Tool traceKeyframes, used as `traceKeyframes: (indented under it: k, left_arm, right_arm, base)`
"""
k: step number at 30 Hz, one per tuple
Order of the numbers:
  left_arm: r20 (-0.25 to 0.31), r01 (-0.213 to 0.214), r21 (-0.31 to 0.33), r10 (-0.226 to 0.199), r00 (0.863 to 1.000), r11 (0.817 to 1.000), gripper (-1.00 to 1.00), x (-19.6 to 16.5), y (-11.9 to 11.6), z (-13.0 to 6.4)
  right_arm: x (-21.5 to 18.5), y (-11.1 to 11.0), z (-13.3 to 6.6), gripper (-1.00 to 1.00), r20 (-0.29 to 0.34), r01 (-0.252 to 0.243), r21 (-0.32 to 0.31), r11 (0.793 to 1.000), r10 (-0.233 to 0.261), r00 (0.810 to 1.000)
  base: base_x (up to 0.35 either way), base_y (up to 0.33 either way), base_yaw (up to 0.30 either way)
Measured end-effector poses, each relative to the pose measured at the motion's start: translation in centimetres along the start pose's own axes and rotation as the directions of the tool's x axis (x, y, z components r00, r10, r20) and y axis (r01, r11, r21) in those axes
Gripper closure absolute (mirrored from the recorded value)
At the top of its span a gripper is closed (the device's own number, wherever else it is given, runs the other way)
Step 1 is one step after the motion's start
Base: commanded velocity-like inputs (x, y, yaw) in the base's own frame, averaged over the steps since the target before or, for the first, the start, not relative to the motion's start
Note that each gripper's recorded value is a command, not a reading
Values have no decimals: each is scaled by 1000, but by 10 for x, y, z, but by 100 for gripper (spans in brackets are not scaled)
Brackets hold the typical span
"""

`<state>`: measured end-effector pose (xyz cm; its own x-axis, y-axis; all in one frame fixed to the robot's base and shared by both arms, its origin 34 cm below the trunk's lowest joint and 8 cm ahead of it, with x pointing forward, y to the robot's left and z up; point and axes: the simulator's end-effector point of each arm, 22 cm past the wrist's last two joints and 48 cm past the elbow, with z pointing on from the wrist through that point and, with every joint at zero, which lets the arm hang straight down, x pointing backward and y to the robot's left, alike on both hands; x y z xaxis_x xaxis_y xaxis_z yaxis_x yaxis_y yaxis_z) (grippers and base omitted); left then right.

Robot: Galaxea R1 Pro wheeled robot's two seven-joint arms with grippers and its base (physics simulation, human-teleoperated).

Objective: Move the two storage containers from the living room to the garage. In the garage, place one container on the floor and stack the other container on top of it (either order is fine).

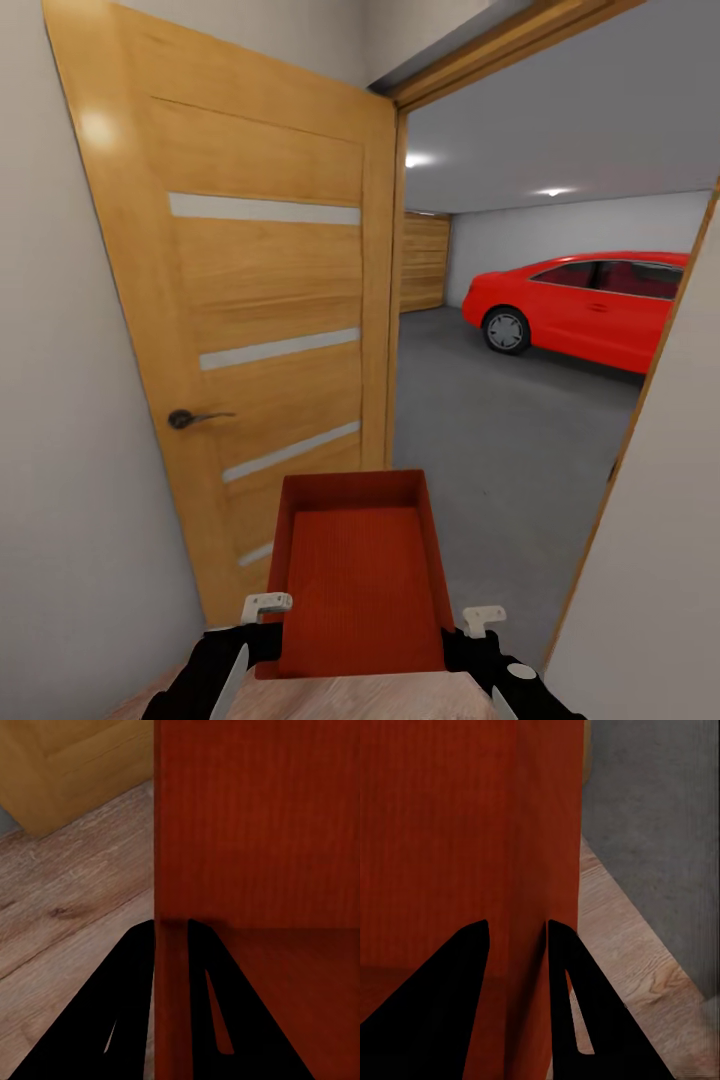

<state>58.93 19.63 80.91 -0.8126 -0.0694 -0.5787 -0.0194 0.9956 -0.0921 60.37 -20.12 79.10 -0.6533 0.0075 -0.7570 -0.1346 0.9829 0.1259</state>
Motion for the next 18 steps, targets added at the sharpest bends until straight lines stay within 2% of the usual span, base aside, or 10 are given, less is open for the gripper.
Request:
traceKeyframes:
  k: [18]
  left_arm:
    - [0, 0, 0, 0, 1000, 1000, 100, 0, 0, 0]
  right_arm:
    - [0, 0, 0, 100, 0, 0, 0, 1000, 0, 1000]
  base:
    - [0, 0, -277]
